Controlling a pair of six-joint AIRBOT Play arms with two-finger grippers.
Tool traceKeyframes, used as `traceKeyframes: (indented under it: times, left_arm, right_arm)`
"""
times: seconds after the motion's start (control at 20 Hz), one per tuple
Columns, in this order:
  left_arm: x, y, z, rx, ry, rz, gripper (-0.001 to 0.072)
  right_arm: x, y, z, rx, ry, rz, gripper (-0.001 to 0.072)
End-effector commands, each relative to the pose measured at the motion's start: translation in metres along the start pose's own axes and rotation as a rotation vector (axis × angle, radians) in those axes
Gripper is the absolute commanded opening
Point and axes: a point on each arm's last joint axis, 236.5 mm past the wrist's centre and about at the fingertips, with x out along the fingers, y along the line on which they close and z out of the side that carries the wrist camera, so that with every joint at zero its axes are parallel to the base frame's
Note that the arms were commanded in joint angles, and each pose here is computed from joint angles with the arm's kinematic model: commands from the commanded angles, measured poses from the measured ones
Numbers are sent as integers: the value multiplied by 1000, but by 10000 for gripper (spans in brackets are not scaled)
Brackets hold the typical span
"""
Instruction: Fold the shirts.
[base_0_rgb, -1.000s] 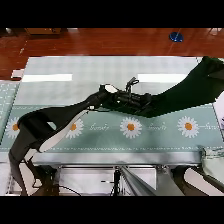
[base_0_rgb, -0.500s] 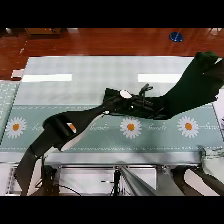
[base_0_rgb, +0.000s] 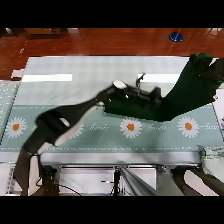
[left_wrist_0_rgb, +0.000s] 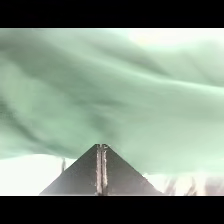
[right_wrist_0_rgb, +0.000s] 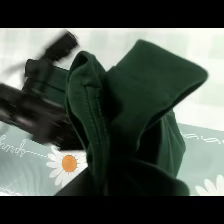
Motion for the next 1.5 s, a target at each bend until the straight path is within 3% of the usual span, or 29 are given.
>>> traceKeyframes:
  times: [0.0, 0.25, 0.5, 0.7, 1.0, 1.05, 1.15, 1.2, 1.35, 1.45]
  left_arm:
    - [-97, -56, 17, 235, 5, 48, 21]
    - [-264, -156, 22, 504, -186, 156, 21]
    - [-388, -235, -21, 696, -414, 242, 22]
    - [-441, -259, -58, 766, -522, 340, 22]
    - [-450, -263, -85, 796, -512, 390, 22]
    - [-449, -262, -85, 798, -508, 389, 22]
    - [-449, -261, -84, 794, -507, 388, 22]
    - [-450, -260, -83, 792, -507, 388, 22]
    - [-451, -251, -80, 767, -504, 400, 22]
    - [-457, -233, -73, 727, -505, 453, 23]
  right_arm:
    - [0, -5, 3, 10, -11, -25, 42]
    - [13, -6, 12, 9, -26, -78, 42]
    - [76, 32, 22, -18, 27, -69, 42]
    - [150, 83, 18, -49, 77, -34, 42]
    - [285, 164, -34, -91, 190, 36, 44]
    - [306, 182, -45, -86, 194, 65, 101]
    - [333, 218, -61, -38, 197, 158, 476]
    - [338, 229, -64, -23, 192, 184, 516]
    - [319, 218, -57, -60, 195, 160, 516]
    - [280, 177, -46, -151, 221, 62, 516]
